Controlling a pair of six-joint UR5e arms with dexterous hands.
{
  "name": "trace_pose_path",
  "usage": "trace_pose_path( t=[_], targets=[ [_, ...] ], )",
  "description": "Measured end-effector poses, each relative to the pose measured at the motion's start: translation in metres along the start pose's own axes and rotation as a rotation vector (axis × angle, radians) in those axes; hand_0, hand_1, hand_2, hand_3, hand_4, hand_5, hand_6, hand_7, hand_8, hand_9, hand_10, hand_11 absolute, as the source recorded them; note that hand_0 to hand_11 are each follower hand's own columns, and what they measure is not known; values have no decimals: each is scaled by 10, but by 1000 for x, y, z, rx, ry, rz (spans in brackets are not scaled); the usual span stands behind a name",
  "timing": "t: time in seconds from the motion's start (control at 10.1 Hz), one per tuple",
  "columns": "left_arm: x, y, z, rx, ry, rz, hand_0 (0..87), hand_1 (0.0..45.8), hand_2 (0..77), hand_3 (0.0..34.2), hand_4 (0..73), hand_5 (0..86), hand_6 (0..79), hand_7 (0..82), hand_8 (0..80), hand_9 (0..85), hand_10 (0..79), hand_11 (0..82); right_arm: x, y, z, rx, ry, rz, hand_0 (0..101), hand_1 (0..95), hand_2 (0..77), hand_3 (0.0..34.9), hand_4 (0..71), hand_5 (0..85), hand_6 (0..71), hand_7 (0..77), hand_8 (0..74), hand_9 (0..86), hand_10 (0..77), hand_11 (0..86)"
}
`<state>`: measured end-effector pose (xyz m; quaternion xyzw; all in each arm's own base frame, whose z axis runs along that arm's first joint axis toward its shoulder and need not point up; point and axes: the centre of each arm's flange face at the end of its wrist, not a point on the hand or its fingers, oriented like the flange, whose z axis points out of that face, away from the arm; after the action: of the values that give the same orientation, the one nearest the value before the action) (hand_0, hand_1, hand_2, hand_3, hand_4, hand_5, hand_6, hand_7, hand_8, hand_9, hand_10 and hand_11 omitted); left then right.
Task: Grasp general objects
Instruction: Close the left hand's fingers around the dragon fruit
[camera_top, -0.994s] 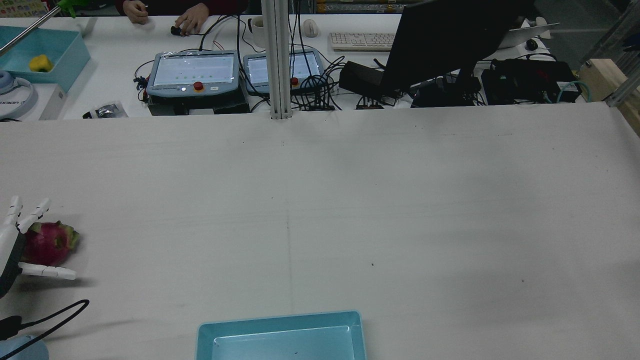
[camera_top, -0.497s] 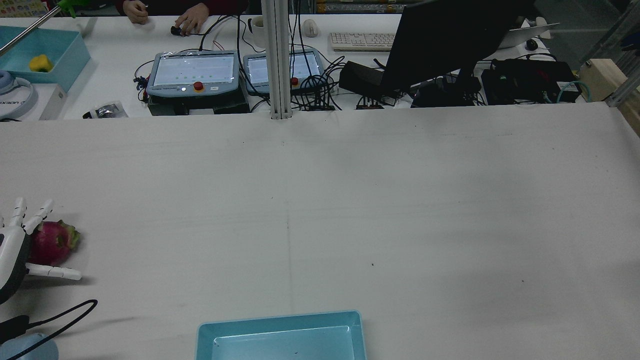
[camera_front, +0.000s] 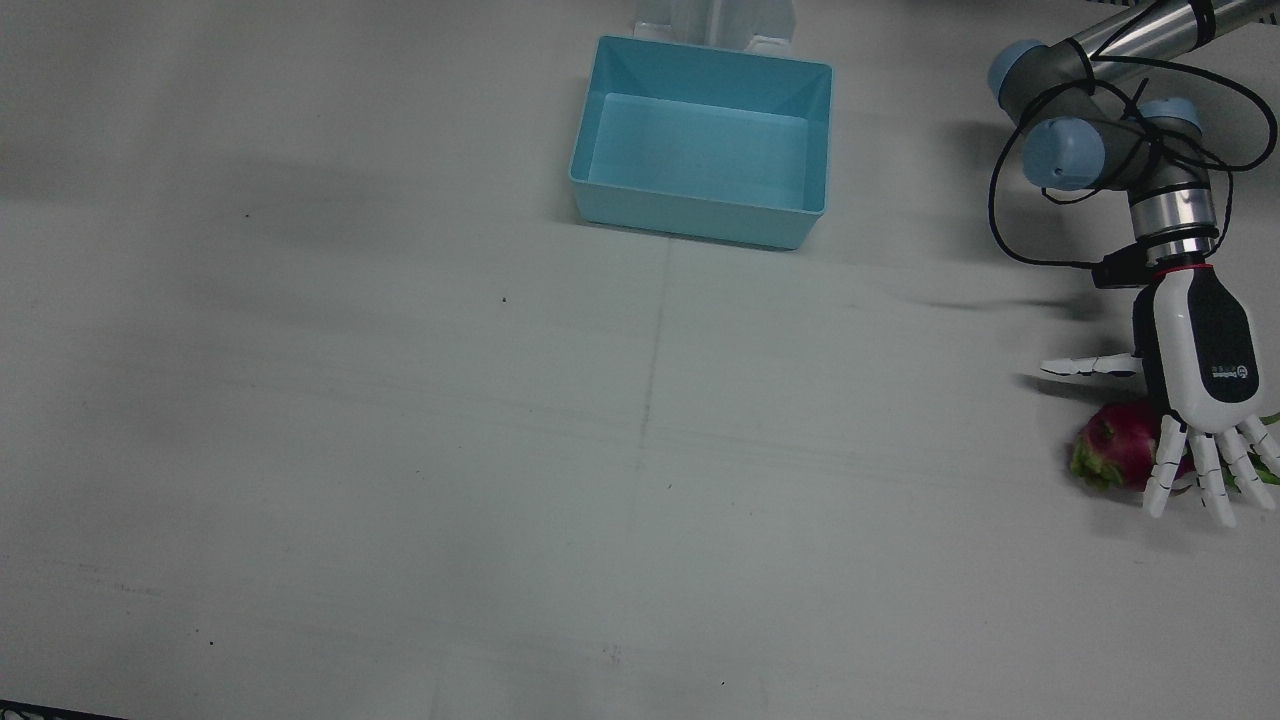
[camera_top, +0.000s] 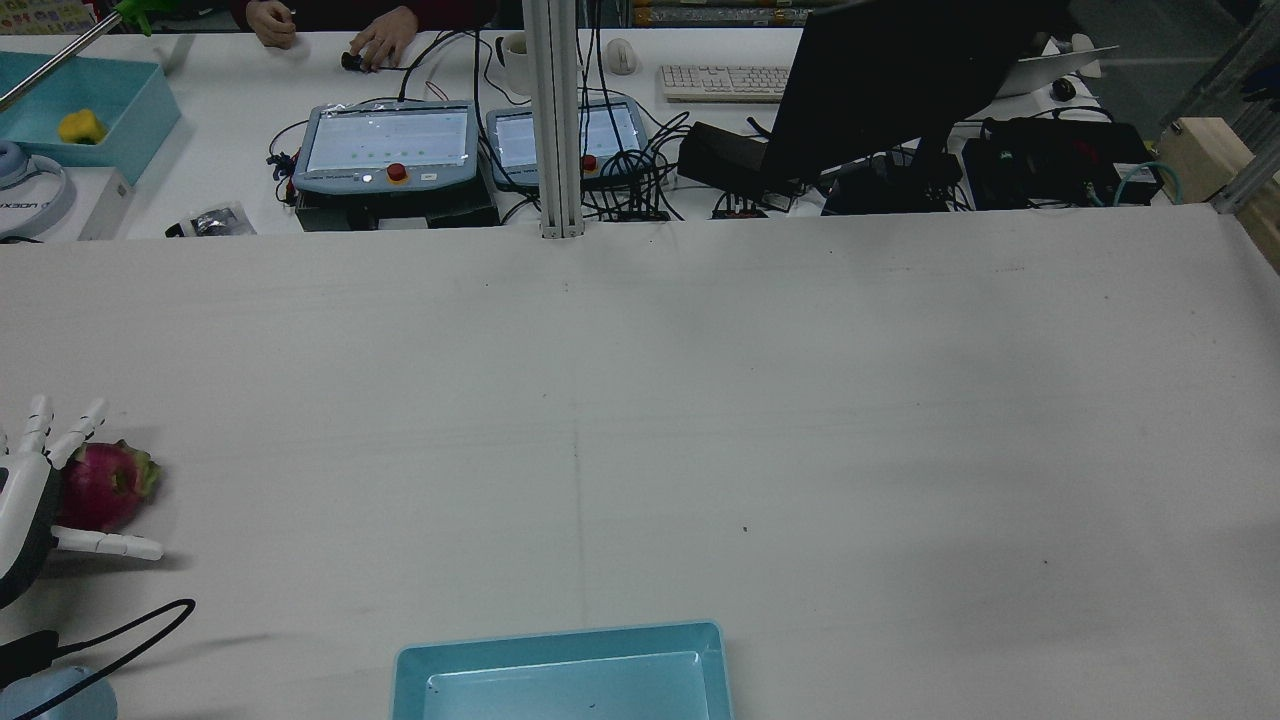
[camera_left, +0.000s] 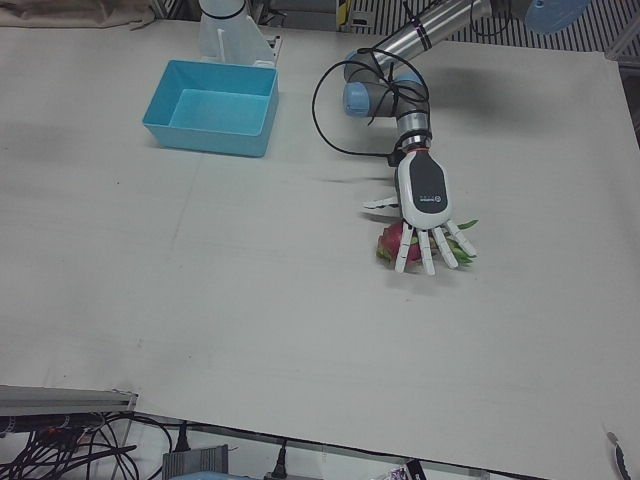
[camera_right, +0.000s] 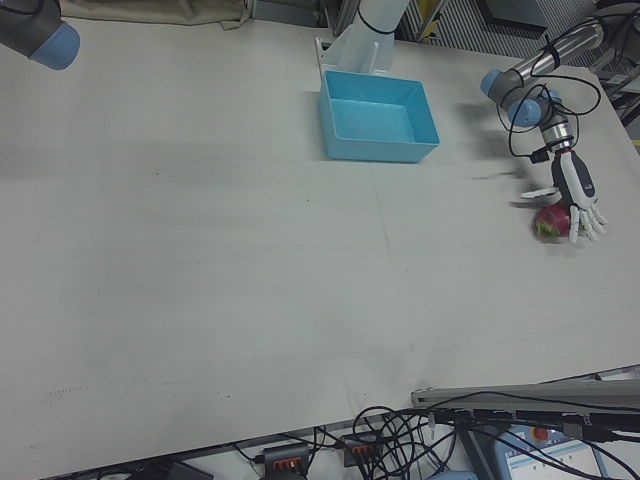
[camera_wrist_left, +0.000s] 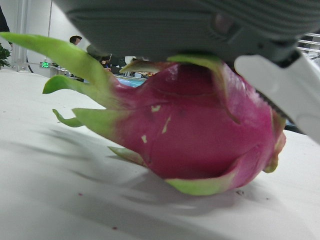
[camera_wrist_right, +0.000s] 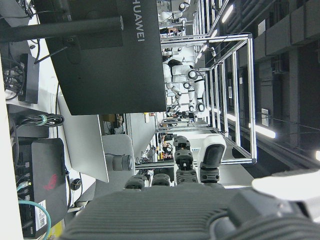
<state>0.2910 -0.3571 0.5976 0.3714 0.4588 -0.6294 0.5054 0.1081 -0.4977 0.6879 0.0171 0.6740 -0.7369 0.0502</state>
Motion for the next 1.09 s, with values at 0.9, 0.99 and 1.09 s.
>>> trace_pose_path(
  t=[0.9, 0.99, 1.09],
  targets=[
    [-5, 8, 9, 28, -5, 40, 462, 0, 11, 109, 93, 240, 295, 262, 229, 93, 5, 436, 0, 0, 0, 1, 0, 0, 1, 60, 16, 0, 0, 742, 0, 0, 0, 11, 0, 11],
    [-4, 8, 9, 33, -3, 42, 439, 0, 11, 26, 164, 295, 393, 300, 322, 218, 11, 654, 0, 0, 0, 1, 0, 0, 0, 60, 16, 0, 0, 742, 0, 0, 0, 11, 0, 11],
    [-2, 7, 9, 45, 5, 47, 439, 0, 11, 26, 164, 295, 393, 300, 322, 218, 11, 654, 0, 0, 0, 1, 0, 0, 0, 60, 16, 0, 0, 742, 0, 0, 0, 11, 0, 11]
  ],
)
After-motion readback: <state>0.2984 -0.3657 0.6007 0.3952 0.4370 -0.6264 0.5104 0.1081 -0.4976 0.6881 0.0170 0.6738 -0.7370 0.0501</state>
